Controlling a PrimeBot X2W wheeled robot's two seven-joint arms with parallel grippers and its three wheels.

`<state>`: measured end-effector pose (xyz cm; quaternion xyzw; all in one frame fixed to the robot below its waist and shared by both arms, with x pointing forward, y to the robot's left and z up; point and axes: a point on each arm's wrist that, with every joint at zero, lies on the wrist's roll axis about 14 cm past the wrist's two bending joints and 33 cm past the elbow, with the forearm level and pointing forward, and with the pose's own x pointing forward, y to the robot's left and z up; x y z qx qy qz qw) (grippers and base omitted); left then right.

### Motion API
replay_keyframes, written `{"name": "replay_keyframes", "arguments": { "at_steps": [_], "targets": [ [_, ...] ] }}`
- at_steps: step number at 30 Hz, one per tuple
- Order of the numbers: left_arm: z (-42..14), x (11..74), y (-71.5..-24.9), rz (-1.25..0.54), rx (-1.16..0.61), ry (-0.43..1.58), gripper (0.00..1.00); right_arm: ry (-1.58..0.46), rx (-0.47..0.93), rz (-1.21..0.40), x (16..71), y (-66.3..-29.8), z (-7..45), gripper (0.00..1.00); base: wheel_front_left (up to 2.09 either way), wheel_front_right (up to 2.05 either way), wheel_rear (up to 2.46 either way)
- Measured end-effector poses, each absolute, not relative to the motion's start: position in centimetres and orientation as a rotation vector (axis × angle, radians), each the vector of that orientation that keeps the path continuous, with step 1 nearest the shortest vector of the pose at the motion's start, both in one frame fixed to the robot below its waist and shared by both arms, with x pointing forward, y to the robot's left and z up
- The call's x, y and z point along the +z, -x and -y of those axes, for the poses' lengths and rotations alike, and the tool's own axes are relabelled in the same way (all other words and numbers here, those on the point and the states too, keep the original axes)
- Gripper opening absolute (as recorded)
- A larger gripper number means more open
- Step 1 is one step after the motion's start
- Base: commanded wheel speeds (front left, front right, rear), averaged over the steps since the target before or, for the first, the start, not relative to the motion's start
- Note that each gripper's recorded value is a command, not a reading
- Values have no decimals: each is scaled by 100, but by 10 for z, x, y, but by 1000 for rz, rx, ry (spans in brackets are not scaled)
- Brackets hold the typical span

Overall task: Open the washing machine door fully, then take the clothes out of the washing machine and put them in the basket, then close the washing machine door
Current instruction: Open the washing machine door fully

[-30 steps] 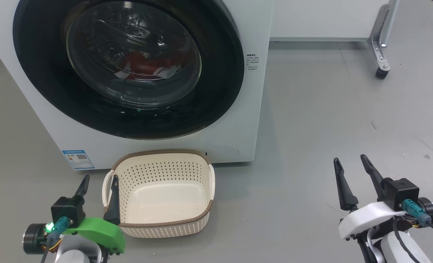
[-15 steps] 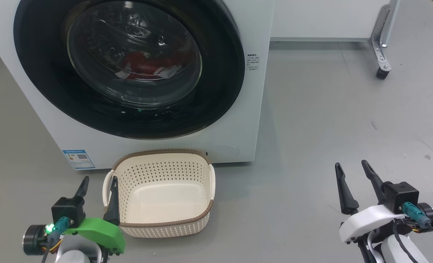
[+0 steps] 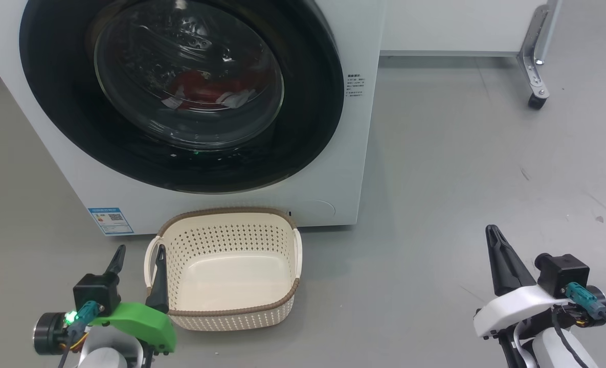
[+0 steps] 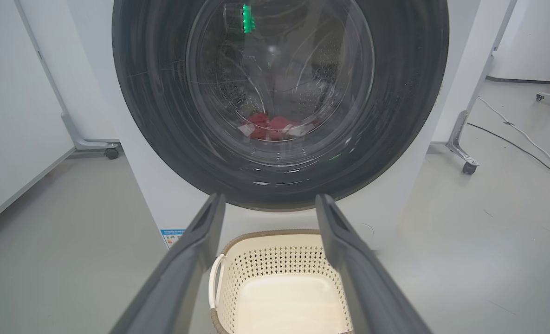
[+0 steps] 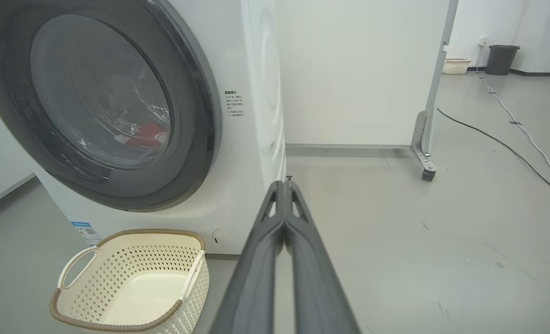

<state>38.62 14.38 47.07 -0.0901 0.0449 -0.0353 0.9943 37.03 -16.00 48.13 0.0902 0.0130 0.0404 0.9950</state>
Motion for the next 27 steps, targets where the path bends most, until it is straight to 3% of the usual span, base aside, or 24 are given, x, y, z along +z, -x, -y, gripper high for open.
{"name": "replay_keyframes", "arguments": {
  "at_steps": [8, 13, 19, 27],
  "targets": [
    [-144, 470, -388, -93, -71, 180, 100, -387, 41, -19, 482, -376, 159, 0, 0, 0, 0],
    [-142, 471, -394, -90, -75, 184, 100, -627, -30, 25, 490, -391, 173, 0, 0, 0, 0],
    [-140, 476, -405, -70, -82, 185, 100, -922, -83, 25, 493, -416, 185, 0, 0, 0, 0],
    [-144, 474, -418, -70, -71, 181, 100, -1235, -51, 10, 507, -462, 184, 0, 0, 0, 0]
  ]
}}
